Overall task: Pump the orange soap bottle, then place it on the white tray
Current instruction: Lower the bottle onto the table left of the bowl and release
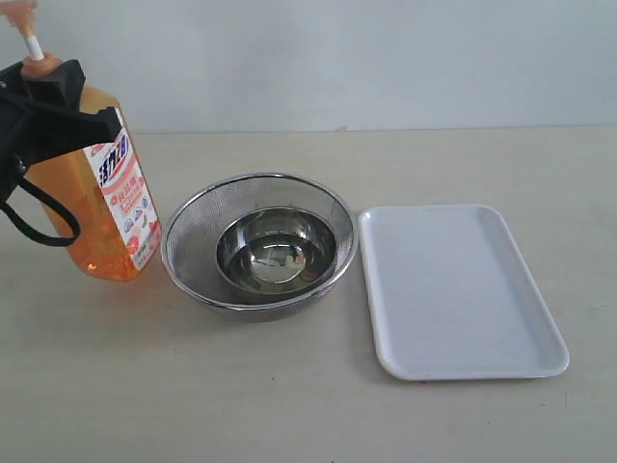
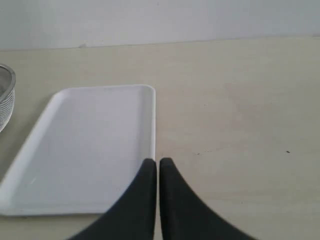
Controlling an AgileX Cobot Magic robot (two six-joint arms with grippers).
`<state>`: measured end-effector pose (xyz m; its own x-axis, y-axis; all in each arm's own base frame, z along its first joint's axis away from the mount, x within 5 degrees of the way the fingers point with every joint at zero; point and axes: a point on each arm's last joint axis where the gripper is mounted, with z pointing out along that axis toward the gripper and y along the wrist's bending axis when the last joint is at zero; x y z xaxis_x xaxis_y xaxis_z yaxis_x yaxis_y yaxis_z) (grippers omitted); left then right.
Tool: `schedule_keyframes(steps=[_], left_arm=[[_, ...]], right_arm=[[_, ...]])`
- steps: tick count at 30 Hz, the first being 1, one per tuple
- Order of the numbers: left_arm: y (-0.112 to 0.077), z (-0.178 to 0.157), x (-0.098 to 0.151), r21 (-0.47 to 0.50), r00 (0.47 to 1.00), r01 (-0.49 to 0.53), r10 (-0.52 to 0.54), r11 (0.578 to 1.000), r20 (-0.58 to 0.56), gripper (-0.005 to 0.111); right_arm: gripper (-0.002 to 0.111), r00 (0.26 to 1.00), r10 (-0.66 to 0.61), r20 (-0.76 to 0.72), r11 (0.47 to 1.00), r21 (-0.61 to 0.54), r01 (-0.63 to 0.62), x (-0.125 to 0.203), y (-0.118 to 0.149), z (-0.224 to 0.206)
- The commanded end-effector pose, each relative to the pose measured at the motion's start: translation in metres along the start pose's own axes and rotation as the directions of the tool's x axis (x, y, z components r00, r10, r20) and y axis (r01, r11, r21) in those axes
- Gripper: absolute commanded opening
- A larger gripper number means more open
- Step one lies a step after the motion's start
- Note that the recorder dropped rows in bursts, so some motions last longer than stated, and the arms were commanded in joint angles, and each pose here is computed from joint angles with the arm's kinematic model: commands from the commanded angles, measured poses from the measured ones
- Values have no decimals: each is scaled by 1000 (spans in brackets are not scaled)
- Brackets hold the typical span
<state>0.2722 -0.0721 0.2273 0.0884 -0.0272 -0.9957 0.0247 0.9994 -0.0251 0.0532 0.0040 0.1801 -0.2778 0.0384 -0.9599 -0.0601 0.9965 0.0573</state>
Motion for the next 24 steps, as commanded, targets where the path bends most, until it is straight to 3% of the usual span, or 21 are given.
schedule_keyframes(steps=[1,14,18,24], left_arm=[[-3,7,-8,-4,995,11,-11,1000,102,5],[-5,14,3,-12,995,-2,3,1000,97,5],[-4,14,2,-10,992,65,-64,998,104,5],[-5,15,2,-16,995,37,-35,999,96,5]], right_arm=[[0,1000,-1,9,1000,0,0,-1,0,0],[0,1000,-1,9,1000,0,0,-1,0,0],[0,1000,-1,9,1000,0,0,-1,0,0],[0,1000,-1,9,1000,0,0,-1,0,0]])
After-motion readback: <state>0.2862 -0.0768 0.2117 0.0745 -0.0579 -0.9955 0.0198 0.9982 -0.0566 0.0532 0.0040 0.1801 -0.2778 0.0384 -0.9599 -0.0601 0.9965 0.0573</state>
